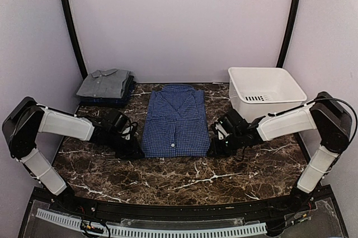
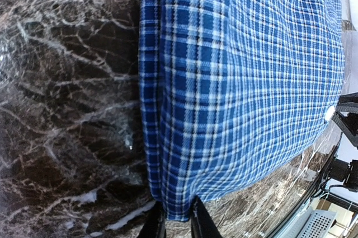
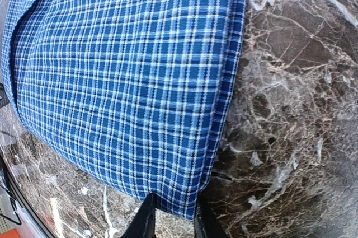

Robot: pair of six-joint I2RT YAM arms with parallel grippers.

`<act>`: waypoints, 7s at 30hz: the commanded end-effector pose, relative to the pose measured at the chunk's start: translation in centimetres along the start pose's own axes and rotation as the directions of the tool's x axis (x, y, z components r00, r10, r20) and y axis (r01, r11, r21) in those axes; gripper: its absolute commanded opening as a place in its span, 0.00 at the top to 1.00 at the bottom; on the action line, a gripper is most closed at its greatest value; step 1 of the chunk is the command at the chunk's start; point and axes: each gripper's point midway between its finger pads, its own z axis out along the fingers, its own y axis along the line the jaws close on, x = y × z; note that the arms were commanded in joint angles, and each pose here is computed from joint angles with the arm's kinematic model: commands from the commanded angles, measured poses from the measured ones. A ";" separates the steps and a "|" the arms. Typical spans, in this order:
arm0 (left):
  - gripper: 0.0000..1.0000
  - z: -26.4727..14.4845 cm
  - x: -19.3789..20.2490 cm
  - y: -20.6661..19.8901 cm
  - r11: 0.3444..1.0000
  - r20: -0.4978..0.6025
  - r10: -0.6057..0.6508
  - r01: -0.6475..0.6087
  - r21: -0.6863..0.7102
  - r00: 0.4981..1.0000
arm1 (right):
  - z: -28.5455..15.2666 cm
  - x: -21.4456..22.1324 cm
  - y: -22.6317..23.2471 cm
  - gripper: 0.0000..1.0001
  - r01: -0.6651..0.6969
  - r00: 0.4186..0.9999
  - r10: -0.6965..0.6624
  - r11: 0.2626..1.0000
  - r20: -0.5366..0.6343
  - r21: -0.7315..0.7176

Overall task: Fold and stack the long sleeve shirts
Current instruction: Pick up the 2/3-rectangle-folded shirt from the center of the board, then fold the 2/3-rectangle-folded shirt at the center of the board, then smooth out the square-folded shirt at the center of the board.

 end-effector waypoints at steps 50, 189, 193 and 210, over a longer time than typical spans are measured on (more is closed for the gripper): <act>1.00 -5.7 -19.5 -9.1 0.973 0.232 0.081 -0.127 0.190 0.969 | -4.7 -24.5 1.8 1.00 0.014 0.918 -0.053 0.995 0.394 0.101; 0.86 0.5 -11.2 -2.5 0.991 0.170 0.110 -0.097 -0.087 0.979 | 5.5 -13.0 -0.5 0.73 0.093 0.985 -0.124 0.968 0.122 0.235; 0.81 -1.2 -11.7 -3.5 0.991 0.189 0.122 -0.109 -0.080 0.974 | 3.7 -13.7 0.2 0.67 0.097 0.978 -0.136 0.968 0.159 0.231; 0.53 -7.7 -8.0 -3.6 0.997 0.232 0.072 -0.068 -0.023 0.970 | -8.0 -16.9 4.2 0.47 0.116 0.874 -0.173 0.982 0.454 0.152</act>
